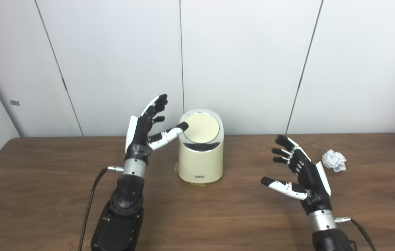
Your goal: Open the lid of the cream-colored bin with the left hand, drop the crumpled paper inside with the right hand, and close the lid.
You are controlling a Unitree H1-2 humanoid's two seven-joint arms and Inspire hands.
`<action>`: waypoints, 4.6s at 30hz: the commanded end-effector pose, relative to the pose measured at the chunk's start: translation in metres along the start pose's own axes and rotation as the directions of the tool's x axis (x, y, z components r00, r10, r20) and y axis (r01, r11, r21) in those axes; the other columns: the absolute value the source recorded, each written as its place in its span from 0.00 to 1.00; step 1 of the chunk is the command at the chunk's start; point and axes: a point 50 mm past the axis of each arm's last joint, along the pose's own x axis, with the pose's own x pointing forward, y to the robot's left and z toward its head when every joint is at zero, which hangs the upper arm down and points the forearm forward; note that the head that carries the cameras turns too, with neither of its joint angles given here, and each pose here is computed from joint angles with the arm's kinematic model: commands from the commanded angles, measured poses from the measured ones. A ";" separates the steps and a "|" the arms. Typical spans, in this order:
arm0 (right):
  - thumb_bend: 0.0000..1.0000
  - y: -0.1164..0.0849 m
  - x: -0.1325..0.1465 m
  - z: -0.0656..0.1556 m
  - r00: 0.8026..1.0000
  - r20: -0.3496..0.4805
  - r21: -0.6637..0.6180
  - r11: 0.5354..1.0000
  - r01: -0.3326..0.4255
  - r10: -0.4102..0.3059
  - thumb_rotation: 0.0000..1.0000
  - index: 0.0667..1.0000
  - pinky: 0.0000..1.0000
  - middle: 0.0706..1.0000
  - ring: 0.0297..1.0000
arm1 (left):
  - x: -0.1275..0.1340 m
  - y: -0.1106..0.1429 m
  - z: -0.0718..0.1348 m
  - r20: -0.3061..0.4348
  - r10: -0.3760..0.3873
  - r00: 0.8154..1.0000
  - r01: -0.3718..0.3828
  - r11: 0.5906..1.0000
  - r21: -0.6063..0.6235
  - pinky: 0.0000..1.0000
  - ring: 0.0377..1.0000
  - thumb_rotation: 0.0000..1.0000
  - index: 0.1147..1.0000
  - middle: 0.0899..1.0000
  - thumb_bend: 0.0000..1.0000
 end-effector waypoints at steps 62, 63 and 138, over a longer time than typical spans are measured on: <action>0.75 0.012 -0.037 -0.033 0.992 -0.127 0.018 0.999 0.028 -0.026 0.21 0.83 0.68 0.84 0.76 | 0.066 0.000 0.059 0.045 -0.173 0.984 0.125 0.847 0.516 0.75 0.90 0.33 0.95 0.93 0.99; 0.75 0.013 -0.037 -0.032 0.991 -0.128 0.019 0.999 0.030 -0.027 0.21 0.83 0.68 0.84 0.76 | 0.066 0.000 0.059 0.044 -0.178 0.983 0.130 0.846 0.518 0.76 0.91 0.33 0.95 0.94 0.98; 0.75 0.019 -0.043 -0.034 0.989 -0.143 0.035 0.999 0.038 -0.032 0.20 0.83 0.71 0.84 0.77 | 0.078 0.045 0.095 0.240 0.031 0.970 0.039 0.959 -0.280 0.76 0.86 0.29 0.86 0.87 0.76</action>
